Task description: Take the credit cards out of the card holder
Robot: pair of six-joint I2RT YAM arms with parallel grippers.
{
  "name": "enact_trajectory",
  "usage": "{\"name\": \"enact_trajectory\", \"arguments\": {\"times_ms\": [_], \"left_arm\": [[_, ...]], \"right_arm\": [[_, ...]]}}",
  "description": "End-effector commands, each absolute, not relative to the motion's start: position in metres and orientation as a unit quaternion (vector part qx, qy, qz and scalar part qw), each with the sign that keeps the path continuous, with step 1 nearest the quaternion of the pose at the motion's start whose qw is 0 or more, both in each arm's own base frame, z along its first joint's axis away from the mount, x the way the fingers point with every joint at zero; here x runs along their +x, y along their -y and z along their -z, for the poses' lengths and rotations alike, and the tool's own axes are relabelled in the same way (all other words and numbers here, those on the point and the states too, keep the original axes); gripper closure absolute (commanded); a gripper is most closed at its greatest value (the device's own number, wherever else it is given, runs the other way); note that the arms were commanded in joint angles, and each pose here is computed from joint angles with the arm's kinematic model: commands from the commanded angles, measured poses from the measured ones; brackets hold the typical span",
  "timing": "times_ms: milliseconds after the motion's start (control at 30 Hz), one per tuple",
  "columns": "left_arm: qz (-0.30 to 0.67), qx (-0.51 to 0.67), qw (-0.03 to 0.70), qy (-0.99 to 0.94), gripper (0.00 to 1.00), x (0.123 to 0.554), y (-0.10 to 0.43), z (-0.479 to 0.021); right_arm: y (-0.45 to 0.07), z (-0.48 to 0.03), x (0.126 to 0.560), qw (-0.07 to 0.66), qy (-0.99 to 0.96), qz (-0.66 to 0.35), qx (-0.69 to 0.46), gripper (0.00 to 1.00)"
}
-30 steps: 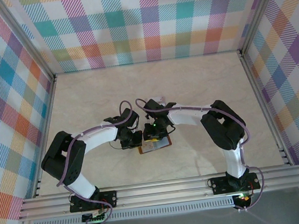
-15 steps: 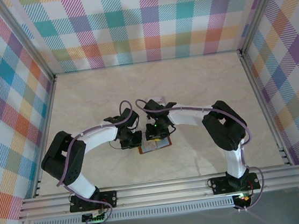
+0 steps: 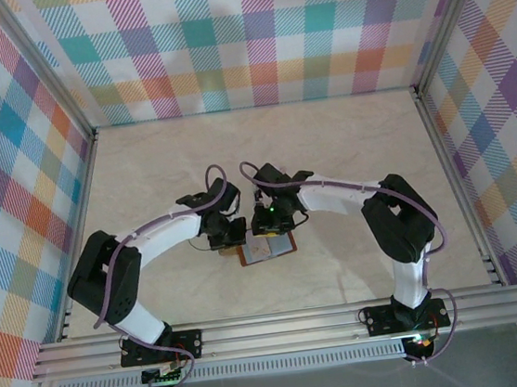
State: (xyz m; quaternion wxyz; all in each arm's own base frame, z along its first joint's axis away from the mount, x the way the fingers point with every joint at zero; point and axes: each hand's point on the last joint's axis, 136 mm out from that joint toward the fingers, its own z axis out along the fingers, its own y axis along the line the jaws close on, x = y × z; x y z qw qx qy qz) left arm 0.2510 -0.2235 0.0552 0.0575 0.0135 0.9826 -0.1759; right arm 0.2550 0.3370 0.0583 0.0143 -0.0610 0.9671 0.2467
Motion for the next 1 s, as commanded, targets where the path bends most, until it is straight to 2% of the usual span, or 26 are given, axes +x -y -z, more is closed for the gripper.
{"name": "enact_trajectory", "arguments": {"times_ms": [0,233,633,967], "left_arm": [[0.187,0.029,0.058,-0.98,0.96,0.25,0.234,-0.069],[0.198,0.032,0.023,-0.979,0.97,0.245,0.248,-0.045],[0.125,0.029,-0.009,-0.992,0.98,0.235,0.223,-0.009],[0.117,0.025,-0.017,-0.993,0.98,0.228,0.218,-0.002]], "right_arm": [[-0.335,-0.06,0.252,0.006,-0.965,-0.255,-0.065,0.7],[-0.336,-0.051,0.254,-0.008,-0.961,-0.267,-0.076,0.7],[-0.329,-0.022,0.25,-0.033,-0.965,-0.249,-0.081,0.7],[-0.342,-0.022,0.243,-0.054,-0.937,-0.337,-0.066,0.75]]}}
